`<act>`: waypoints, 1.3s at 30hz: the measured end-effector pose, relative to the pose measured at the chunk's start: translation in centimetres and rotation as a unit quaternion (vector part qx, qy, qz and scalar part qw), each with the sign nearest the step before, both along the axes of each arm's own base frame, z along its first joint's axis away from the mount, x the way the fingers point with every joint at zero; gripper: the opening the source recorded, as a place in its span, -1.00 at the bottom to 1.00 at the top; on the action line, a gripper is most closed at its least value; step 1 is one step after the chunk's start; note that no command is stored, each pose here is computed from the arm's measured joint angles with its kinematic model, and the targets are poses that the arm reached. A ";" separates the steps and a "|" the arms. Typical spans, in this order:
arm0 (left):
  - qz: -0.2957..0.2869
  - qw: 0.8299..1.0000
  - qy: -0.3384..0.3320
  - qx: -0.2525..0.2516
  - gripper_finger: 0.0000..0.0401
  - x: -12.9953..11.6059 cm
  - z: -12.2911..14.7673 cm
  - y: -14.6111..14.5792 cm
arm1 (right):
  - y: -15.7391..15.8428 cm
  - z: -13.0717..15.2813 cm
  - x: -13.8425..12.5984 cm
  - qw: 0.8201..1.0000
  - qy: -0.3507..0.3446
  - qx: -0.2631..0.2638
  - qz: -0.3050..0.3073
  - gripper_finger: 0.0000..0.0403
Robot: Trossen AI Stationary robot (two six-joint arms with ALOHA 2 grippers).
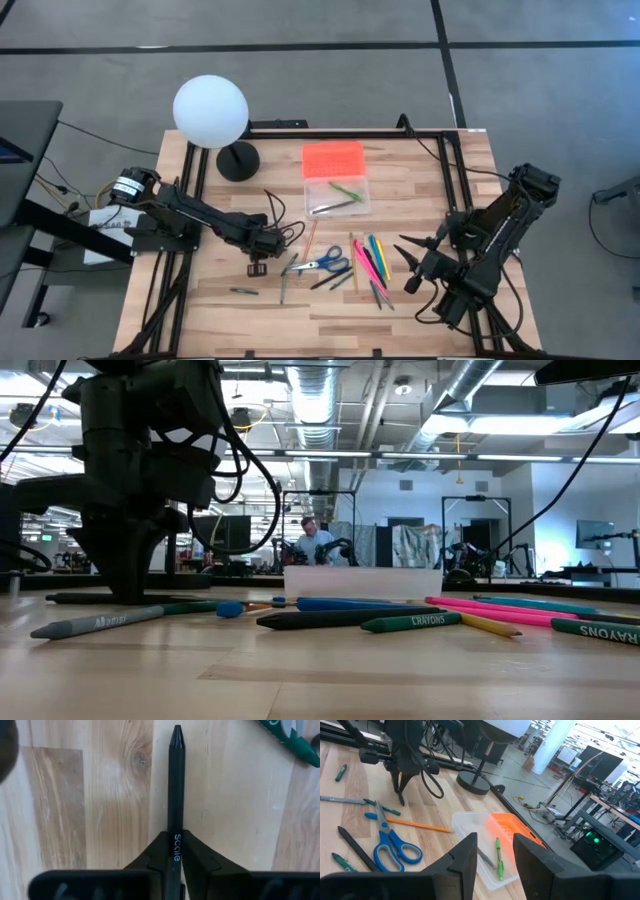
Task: Pick & place school supplies into a supply box
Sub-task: Put the black pen into the orange supply box
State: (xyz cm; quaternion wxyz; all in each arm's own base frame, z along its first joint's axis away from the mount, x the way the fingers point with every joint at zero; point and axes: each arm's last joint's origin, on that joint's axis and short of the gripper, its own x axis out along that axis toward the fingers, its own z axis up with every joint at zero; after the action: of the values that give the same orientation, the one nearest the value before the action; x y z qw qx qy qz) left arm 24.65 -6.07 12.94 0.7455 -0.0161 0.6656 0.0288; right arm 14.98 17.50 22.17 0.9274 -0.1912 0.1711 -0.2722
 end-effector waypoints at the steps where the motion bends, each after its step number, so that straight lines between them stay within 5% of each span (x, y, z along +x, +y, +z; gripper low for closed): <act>1: 0.000 1.000 -0.001 0.003 -0.91 0.0 0.0 0.0 | 0.0 0.0 0.0 1.000 0.000 0.000 0.000 -0.41; 10: 0.000 1.000 -0.011 0.026 -0.81 0.1 0.0 0.1 | 0.1 0.0 0.0 1.000 0.005 -0.006 0.002 -0.41; 16: -0.024 0.999 -0.025 0.034 -0.93 0.3 0.0 -0.1 | 0.1 0.0 0.0 1.000 0.006 -0.006 0.002 -0.41; 39: -0.013 0.996 -0.065 0.064 -0.92 1.0 0.1 0.0 | 0.1 0.0 0.0 1.000 0.014 -0.013 0.005 -0.41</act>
State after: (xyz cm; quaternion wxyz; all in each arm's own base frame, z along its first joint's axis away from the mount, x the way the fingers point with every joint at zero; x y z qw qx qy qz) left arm 25.61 -6.07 13.02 0.7869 0.0388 0.6128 0.0607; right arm 15.02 17.57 22.13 0.9237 -0.2078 0.1796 -0.2672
